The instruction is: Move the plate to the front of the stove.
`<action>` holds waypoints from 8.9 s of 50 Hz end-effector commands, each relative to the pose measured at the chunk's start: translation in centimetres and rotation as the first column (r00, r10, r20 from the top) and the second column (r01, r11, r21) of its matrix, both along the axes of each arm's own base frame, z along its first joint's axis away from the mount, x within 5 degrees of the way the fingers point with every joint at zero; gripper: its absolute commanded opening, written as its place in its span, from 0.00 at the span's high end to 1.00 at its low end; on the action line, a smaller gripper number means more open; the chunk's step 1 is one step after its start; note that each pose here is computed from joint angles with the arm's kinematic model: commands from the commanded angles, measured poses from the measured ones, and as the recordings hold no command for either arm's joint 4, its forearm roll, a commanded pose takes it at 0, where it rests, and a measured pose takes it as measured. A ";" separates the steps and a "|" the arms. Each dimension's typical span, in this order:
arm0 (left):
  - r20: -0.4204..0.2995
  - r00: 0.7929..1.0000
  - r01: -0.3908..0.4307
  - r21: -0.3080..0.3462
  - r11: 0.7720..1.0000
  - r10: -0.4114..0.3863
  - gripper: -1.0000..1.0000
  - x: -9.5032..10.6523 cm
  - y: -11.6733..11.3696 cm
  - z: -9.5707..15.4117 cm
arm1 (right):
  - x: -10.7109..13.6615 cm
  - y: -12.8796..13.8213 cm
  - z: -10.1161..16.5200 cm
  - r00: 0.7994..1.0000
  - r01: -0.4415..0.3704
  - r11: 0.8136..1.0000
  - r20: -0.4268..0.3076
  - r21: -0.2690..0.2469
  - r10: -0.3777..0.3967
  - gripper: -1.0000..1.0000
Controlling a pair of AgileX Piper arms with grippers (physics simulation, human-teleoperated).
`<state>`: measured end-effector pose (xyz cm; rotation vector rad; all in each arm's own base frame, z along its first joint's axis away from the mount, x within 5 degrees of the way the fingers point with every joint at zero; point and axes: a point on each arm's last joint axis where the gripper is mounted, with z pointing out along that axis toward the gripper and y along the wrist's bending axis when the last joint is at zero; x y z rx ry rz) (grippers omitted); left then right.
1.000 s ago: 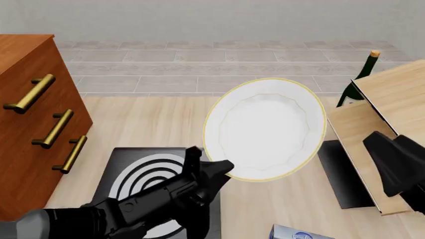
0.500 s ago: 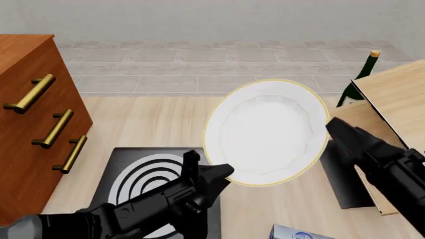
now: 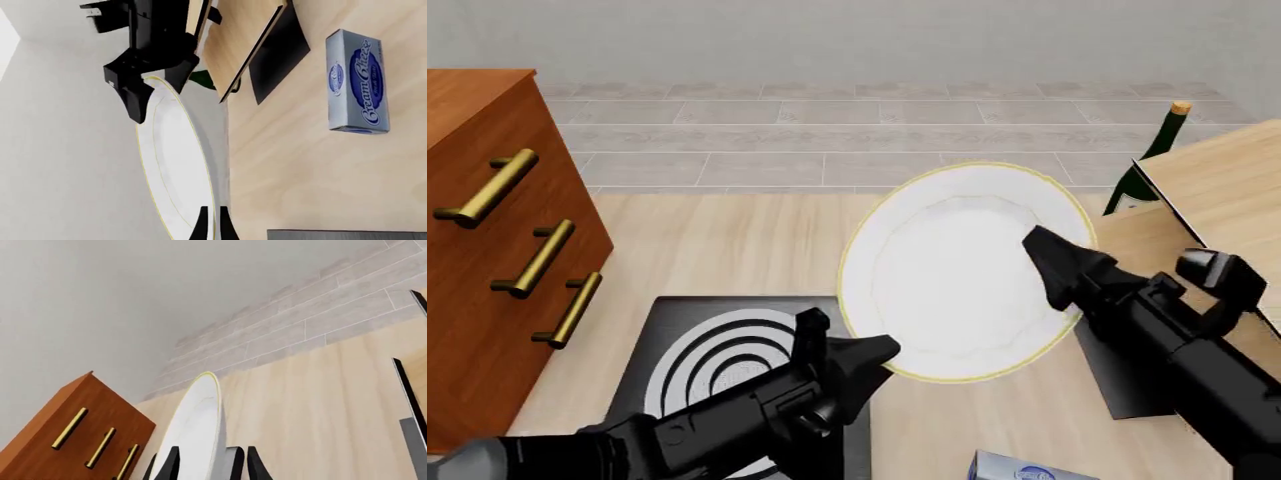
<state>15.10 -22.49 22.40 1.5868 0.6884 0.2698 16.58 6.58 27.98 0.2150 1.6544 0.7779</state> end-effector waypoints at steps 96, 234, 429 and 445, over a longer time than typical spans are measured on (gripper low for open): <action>0.026 1.000 -0.010 -0.041 0.999 0.011 0.00 -0.3 0.9 0.8 | 2.0 -0.4 2.1 0.998 0.056 0.997 0.035 0.044 -0.058 1.00; -0.128 0.979 -0.205 -0.641 0.740 0.160 0.00 -12.2 20.0 9.7 | 25.4 9.5 1.1 0.981 0.011 0.999 -0.193 -0.051 -0.020 1.00; -0.176 0.948 -0.313 -0.669 0.674 0.265 0.00 -13.1 21.2 8.9 | 34.2 14.9 -17.4 0.892 0.015 1.000 -0.452 -0.025 -0.025 0.00; -0.178 0.952 -0.302 -0.678 0.670 0.248 0.00 -13.1 21.1 8.9 | 36.9 8.9 -13.2 0.900 0.010 0.968 -0.419 -0.252 -0.118 0.00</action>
